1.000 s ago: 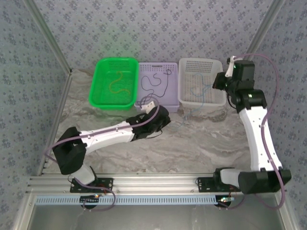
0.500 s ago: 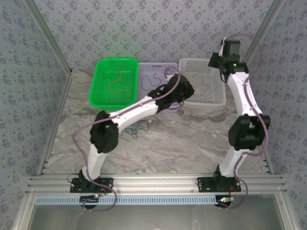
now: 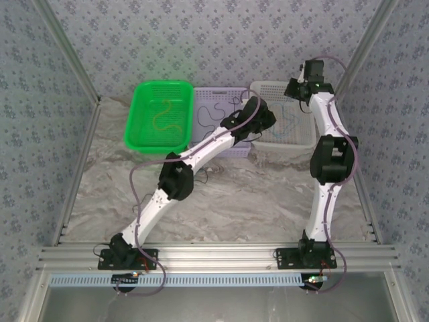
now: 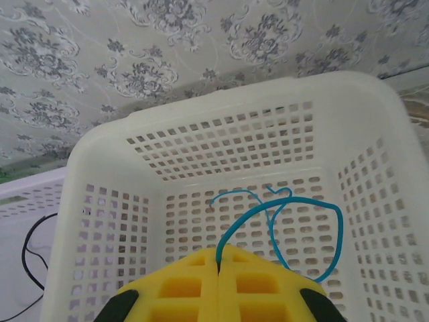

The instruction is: Untangle the cables

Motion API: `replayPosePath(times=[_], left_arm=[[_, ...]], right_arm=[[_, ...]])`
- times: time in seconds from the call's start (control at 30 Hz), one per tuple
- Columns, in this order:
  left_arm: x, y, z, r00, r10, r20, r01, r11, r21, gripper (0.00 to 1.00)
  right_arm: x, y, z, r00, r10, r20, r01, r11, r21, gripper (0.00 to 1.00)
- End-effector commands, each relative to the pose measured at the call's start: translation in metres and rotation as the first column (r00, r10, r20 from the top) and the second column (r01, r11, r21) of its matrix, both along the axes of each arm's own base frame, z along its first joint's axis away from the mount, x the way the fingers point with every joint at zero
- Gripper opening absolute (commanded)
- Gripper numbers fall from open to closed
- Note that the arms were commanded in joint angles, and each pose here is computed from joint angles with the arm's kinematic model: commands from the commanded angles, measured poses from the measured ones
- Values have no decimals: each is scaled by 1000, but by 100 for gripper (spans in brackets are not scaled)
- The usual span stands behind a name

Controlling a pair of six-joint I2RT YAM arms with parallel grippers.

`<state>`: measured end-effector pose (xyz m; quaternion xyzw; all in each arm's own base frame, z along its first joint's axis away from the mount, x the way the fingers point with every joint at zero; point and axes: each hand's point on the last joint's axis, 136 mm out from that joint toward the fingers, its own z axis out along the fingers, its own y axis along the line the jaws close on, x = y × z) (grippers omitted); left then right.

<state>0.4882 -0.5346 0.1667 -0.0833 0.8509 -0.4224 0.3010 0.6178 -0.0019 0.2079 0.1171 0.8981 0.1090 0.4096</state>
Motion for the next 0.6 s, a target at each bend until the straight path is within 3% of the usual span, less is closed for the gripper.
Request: replayPosePath(times=[0.0, 0.1, 0.23, 0.57], left_arm=[[-16, -2, 12, 998, -62, -7, 62, 997, 39, 51], [-26, -2, 34, 997, -72, 34, 69, 996, 60, 58], [-35, 7, 59, 998, -49, 50, 45, 996, 81, 61], [-56, 20, 109, 994, -55, 98, 46, 995, 92, 66]], right_arm=[[-7, -3, 12, 999, -2, -34, 3, 1000, 30, 20], [-12, -5, 25, 1000, -11, -23, 11, 1000, 29, 35], [-22, -7, 45, 1000, -24, -11, 24, 999, 48, 43], [-68, -8, 96, 997, -50, 58, 45, 995, 91, 41]])
